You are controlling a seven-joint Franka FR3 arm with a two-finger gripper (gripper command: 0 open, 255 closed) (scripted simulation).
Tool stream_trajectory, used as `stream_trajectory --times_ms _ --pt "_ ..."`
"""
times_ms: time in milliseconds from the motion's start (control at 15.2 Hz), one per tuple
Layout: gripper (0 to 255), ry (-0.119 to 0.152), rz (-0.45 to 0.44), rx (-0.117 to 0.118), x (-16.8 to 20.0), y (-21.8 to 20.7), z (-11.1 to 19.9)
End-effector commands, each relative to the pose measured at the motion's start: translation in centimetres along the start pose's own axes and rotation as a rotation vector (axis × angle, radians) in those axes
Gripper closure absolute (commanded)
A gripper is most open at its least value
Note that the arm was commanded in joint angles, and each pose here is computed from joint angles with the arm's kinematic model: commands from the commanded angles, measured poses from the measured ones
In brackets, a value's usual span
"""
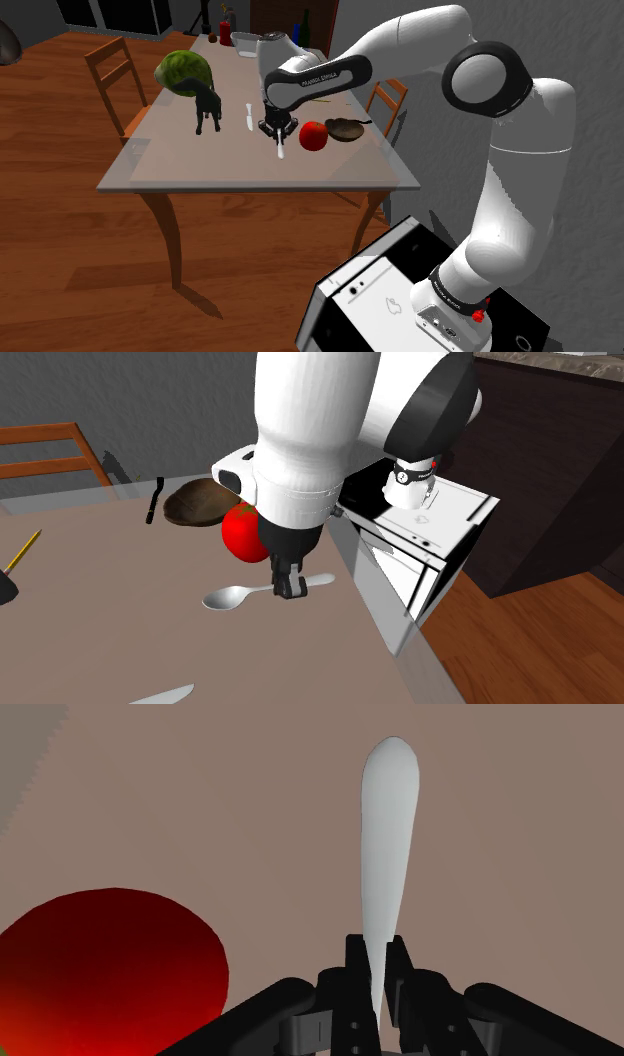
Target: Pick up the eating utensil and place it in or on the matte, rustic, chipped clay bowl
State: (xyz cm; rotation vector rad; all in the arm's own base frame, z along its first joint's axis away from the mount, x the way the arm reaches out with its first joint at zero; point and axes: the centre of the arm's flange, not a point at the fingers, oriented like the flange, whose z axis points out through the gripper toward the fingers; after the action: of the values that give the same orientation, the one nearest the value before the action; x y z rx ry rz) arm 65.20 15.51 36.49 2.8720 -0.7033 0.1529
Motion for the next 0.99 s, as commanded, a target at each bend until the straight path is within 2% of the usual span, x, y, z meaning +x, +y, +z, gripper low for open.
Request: stream_trajectory --times_ms 0,924 --pt "255 0.000 0.000 0.000 0.1 0.1 -1.0" --pt "255 0.000 0.000 0.000 1.2 1.2 -8.2"
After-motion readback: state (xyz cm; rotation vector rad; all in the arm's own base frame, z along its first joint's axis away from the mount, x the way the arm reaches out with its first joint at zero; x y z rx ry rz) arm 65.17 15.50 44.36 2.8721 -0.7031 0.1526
